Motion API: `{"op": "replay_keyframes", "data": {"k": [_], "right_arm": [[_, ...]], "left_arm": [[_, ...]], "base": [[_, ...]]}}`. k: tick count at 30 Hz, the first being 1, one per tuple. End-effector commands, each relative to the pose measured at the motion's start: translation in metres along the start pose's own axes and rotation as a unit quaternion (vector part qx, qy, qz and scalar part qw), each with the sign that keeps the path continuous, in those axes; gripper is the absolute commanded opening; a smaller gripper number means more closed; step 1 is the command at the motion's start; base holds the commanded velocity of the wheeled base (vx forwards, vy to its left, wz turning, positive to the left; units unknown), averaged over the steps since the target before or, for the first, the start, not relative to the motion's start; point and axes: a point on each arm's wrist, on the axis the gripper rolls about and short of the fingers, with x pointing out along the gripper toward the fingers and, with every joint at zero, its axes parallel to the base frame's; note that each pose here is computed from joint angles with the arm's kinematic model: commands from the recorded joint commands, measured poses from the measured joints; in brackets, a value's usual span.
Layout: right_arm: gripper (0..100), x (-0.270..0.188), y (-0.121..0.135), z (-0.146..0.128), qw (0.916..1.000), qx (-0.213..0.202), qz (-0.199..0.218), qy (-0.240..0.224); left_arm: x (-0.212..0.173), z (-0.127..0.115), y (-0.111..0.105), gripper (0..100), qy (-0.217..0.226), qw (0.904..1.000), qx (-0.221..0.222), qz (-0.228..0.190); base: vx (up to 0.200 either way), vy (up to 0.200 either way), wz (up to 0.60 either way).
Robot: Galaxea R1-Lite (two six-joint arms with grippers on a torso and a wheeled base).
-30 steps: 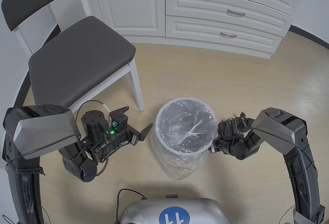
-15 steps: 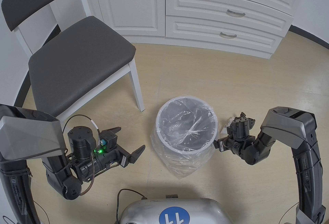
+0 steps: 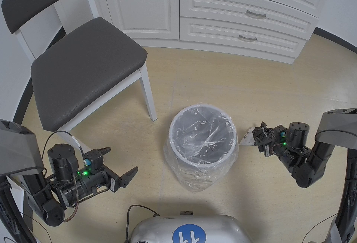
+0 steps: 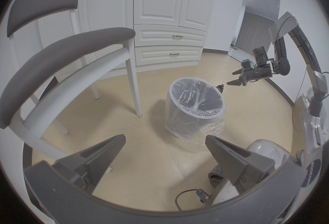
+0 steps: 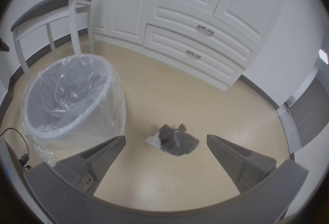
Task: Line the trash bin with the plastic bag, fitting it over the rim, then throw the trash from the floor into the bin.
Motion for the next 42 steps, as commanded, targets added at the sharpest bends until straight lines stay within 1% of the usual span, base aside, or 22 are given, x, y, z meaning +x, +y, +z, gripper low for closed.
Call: {"op": "replay_keyframes", "data": {"k": [1,2,6,8,11,12,14,17,19,22,23,25,26,30,31,32,34,36,37,40,41,42], "right_arm": [[100,-0.037,-0.026,0.027,0.9987,0.001,-0.026,-0.045],[100,-0.050,-0.030,0.031,0.9984,0.001,-0.024,-0.051],[100,-0.073,-0.037,0.034,0.9981,0.003,-0.024,-0.056],[100,-0.083,-0.039,0.035,0.9979,0.004,-0.026,-0.060],[100,-0.099,-0.042,0.040,0.9967,0.003,-0.035,-0.073],[100,-0.104,-0.044,0.042,0.9962,-0.001,-0.040,-0.078],[100,-0.116,-0.049,0.049,0.9941,-0.003,-0.066,-0.087],[100,-0.126,-0.055,0.063,0.9880,0.003,-0.114,-0.104],[100,-0.130,-0.056,0.070,0.9842,0.007,-0.135,-0.114],[100,-0.141,-0.055,0.082,0.9785,0.013,-0.159,-0.130],[100,-0.141,-0.055,0.082,0.9785,0.013,-0.159,-0.130],[100,-0.156,-0.059,0.089,0.9712,0.027,-0.188,-0.143],[100,-0.160,-0.060,0.087,0.9704,0.029,-0.194,-0.141],[100,-0.164,-0.062,0.079,0.9720,0.023,-0.198,-0.123],[100,-0.164,-0.062,0.079,0.9720,0.023,-0.198,-0.123],[100,-0.160,-0.066,0.074,0.9713,0.019,-0.211,-0.108],[100,-0.153,-0.080,0.071,0.9659,0.020,-0.239,-0.098],[100,-0.147,-0.088,0.073,0.9626,0.023,-0.250,-0.102],[100,-0.145,-0.089,0.074,0.9628,0.023,-0.248,-0.105],[100,-0.132,-0.084,0.080,0.9651,0.024,-0.235,-0.114],[100,-0.129,-0.079,0.083,0.9667,0.025,-0.225,-0.119],[100,-0.128,-0.078,0.084,0.9669,0.025,-0.223,-0.121]], "left_arm": [[-0.022,0.007,0.006,100,-0.014,0.9997,-0.003,0.018],[-0.029,0.007,0.005,100,-0.011,0.9998,-0.003,0.017],[-0.045,0.002,0.001,100,0.003,0.9999,-0.006,0.013],[-0.048,-0.001,0.000,100,0.013,0.9998,-0.007,0.011],[-0.048,0.000,0.000,100,0.011,0.9997,-0.016,0.012],[-0.046,0.001,-0.001,100,0.006,0.9997,-0.021,0.010],[-0.043,0.006,0.001,100,-0.007,0.9997,-0.017,0.013],[-0.042,0.021,0.005,100,-0.046,0.9986,-0.015,0.023],[-0.044,0.029,0.005,100,-0.066,0.9974,-0.013,0.024],[-0.048,0.041,0.001,100,-0.097,0.9951,-0.006,0.017],[-0.048,0.041,0.001,100,-0.097,0.9951,-0.006,0.017],[-0.057,0.046,-0.003,100,-0.112,0.9936,-0.002,0.011],[-0.060,0.048,-0.004,100,-0.118,0.9930,-0.002,0.009],[-0.067,0.059,-0.004,100,-0.150,0.9885,-0.006,0.013],[-0.067,0.059,-0.004,100,-0.150,0.9885,-0.006,0.013],[-0.072,0.065,-0.004,100,-0.165,0.9859,-0.010,0.025],[-0.079,0.070,-0.005,100,-0.180,0.9827,-0.012,0.043],[-0.087,0.082,-0.003,100,-0.210,0.9753,-0.014,0.066],[-0.091,0.088,-0.002,100,-0.226,0.9712,-0.014,0.073],[-0.110,0.109,0.001,100,-0.288,0.9531,-0.009,0.092],[-0.116,0.112,0.001,100,-0.301,0.9488,-0.007,0.097],[-0.116,0.113,0.001,100,-0.302,0.9483,-0.006,0.098]], "base": [[0.000,0.000,0.00],[0.000,0.000,0.00],[0.000,0.000,0.00],[0.000,0.000,0.00],[0.000,0.000,0.00],[0.000,0.000,0.00],[0.000,0.000,0.00],[0.000,0.000,0.00],[0.000,0.000,0.00],[0.000,0.000,0.00],[0.000,0.000,0.00],[0.000,0.000,0.00],[0.000,0.000,0.00],[0.000,0.000,0.00],[0.000,0.000,0.00],[0.000,0.000,0.00],[0.000,0.000,0.00],[0.000,0.000,0.00],[0.000,0.000,0.00],[0.000,0.000,0.00],[0.000,0.000,0.00],[0.000,0.000,0.00]]}}
